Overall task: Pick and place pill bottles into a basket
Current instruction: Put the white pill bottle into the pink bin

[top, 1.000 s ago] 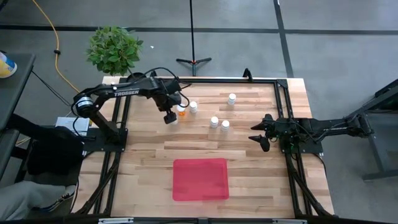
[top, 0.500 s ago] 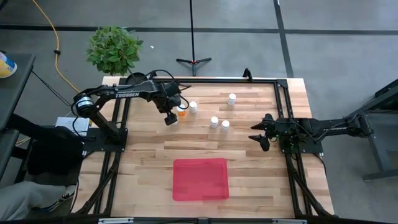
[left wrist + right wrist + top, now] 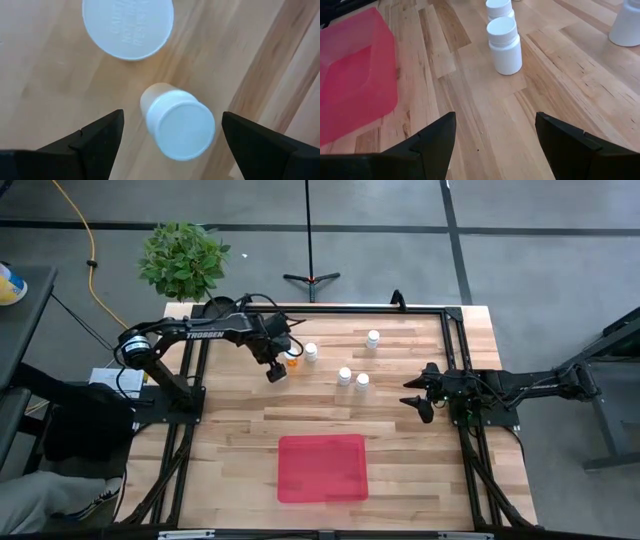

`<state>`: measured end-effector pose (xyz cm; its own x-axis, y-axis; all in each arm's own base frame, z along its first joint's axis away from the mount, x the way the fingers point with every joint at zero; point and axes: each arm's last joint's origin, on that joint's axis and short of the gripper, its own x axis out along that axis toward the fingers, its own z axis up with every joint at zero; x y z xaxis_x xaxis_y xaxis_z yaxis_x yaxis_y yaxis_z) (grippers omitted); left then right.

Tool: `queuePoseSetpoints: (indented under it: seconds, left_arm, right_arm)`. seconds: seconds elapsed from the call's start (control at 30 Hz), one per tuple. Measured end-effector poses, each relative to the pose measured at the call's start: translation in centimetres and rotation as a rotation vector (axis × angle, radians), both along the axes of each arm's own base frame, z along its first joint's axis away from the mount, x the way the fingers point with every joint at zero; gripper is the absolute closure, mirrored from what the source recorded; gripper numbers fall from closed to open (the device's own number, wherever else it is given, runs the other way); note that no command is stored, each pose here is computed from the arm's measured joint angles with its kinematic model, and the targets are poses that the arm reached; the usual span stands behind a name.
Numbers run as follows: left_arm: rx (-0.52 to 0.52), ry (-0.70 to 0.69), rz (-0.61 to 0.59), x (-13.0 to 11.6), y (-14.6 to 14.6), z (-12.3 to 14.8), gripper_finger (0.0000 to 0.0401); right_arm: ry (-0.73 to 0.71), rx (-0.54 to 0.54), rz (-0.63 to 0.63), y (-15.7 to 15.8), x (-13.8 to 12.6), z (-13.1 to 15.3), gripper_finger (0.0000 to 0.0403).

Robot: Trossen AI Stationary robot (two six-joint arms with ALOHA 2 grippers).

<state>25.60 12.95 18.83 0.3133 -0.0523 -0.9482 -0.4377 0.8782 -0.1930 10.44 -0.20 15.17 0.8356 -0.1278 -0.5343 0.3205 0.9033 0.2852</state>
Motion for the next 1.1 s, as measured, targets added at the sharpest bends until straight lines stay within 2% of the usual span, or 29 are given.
queuePoseSetpoints:
  seconds: [0.43, 0.9, 1.1]
  left_arm:
    - [-0.023, -0.027, 0.001, 0.35, -0.74, -0.45, 0.0039]
    - [-0.034, -0.032, 0.000, 0.36, -0.74, -0.44, 0.0168]
    - [-0.053, -0.048, 0.007, 0.42, -0.78, -0.34, 0.0197]
  right_arm:
    - [0.000, 0.000, 0.000, 0.00, 0.00, 0.00, 0.0139]
    - [-0.001, 0.008, 0.000, 0.01, 0.00, 0.00, 0.0139]
    - [-0.001, 0.008, -0.001, 0.01, 0.00, 0.00, 0.0139]
